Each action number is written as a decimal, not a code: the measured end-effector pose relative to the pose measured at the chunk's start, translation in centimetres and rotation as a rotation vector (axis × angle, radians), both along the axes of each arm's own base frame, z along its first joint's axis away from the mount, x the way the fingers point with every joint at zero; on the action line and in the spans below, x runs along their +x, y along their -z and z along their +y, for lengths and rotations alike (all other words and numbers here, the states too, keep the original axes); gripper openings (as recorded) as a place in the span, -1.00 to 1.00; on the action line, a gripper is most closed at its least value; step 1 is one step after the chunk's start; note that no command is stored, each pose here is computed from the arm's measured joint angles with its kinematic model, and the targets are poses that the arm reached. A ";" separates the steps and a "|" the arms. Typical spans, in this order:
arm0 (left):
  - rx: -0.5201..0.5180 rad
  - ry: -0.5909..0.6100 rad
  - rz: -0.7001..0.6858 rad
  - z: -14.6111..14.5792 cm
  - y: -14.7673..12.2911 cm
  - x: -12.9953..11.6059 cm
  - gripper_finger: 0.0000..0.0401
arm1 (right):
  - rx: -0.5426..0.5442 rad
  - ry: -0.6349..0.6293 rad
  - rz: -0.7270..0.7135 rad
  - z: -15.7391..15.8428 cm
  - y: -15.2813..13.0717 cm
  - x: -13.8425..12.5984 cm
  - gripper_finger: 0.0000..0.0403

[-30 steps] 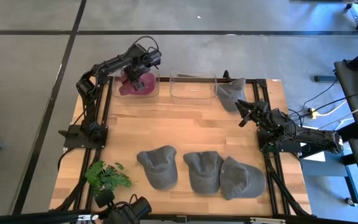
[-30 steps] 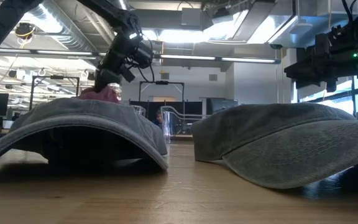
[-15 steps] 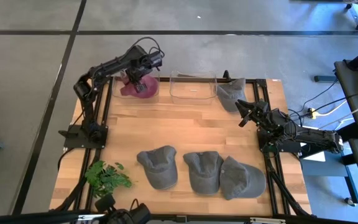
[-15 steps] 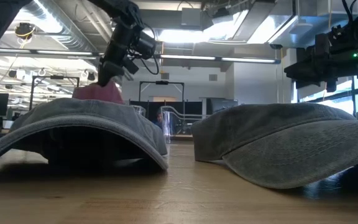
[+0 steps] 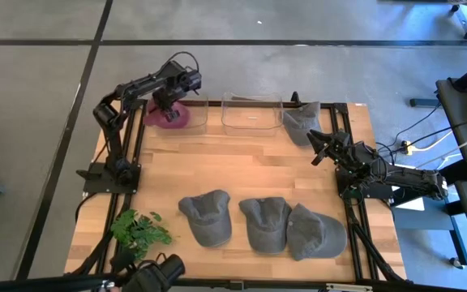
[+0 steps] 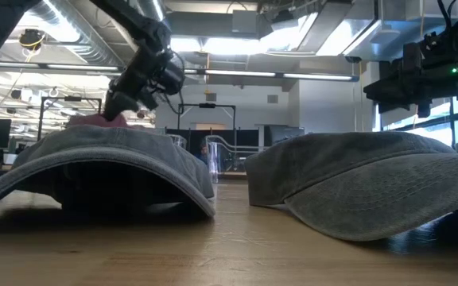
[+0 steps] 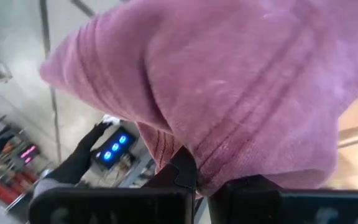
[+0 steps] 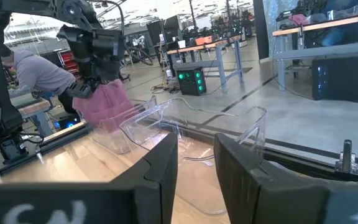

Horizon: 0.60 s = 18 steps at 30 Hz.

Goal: Pick & Place hat
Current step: Put the dark red cap into the left transparent bin

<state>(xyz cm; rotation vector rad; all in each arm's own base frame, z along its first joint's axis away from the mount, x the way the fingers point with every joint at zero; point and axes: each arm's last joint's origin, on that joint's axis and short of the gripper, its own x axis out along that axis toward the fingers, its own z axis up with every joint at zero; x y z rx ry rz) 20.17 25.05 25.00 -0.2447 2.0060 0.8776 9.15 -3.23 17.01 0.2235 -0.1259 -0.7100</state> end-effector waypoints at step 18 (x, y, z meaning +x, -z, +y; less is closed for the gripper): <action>0.028 0.005 0.070 0.5 0.3 -0.9 -0.80 | -0.039 0.002 0.034 0.0 0.0 0.0 -0.47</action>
